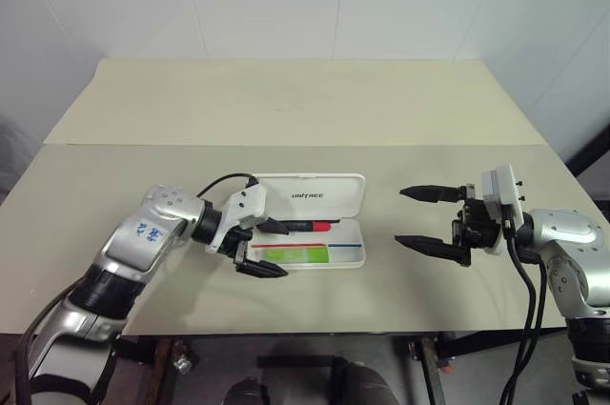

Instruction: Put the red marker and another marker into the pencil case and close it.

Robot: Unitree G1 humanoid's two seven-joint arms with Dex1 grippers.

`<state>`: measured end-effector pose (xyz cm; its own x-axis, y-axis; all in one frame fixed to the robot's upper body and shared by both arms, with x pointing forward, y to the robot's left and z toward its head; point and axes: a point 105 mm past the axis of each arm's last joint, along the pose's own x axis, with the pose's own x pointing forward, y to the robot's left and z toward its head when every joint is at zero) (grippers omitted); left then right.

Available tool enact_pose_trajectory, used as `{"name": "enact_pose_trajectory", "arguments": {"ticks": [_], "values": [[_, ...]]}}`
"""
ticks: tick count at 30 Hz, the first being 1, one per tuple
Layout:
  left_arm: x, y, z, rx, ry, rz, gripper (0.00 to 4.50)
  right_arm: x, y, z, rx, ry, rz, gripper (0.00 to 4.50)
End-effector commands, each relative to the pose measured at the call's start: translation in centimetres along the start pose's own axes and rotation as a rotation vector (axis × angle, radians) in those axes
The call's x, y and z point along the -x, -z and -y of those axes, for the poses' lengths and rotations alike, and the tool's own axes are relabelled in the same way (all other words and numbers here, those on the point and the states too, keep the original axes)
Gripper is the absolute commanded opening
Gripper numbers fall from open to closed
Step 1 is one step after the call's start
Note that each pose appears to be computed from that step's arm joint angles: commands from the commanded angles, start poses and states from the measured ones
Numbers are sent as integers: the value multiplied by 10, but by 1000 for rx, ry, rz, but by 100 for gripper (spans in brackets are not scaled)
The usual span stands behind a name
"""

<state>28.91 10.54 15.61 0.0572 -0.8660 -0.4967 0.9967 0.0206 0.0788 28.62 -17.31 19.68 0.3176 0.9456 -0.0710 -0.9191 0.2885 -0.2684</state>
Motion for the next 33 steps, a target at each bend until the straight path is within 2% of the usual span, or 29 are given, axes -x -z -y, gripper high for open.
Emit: {"name": "enact_pose_trajectory", "arguments": {"ticks": [1,5,9,12,14,20,23,26,33], "values": [[14,-16,15,-13,-57,88,443,-2,-9,-3,29,-25,17,450],[36,-3,16,38,-220,65,443,-5,-9,-1,25,-49,16,450],[68,28,7,117,-497,-49,443,-10,-10,6,32,-79,20,450],[80,45,20,135,-524,-129,443,-14,-10,9,36,-99,22,450],[93,51,25,148,-556,-134,443,-16,-10,11,38,-113,26,450],[138,74,20,154,-648,-224,443,-27,-10,16,44,-149,40,450],[156,89,11,177,-688,-286,443,-31,-9,17,46,-156,44,450],[162,96,3,188,-647,-306,443,-33,-9,18,45,-161,46,450],[173,94,-27,77,-549,-346,443,-35,-10,20,51,-164,49,450]]}}
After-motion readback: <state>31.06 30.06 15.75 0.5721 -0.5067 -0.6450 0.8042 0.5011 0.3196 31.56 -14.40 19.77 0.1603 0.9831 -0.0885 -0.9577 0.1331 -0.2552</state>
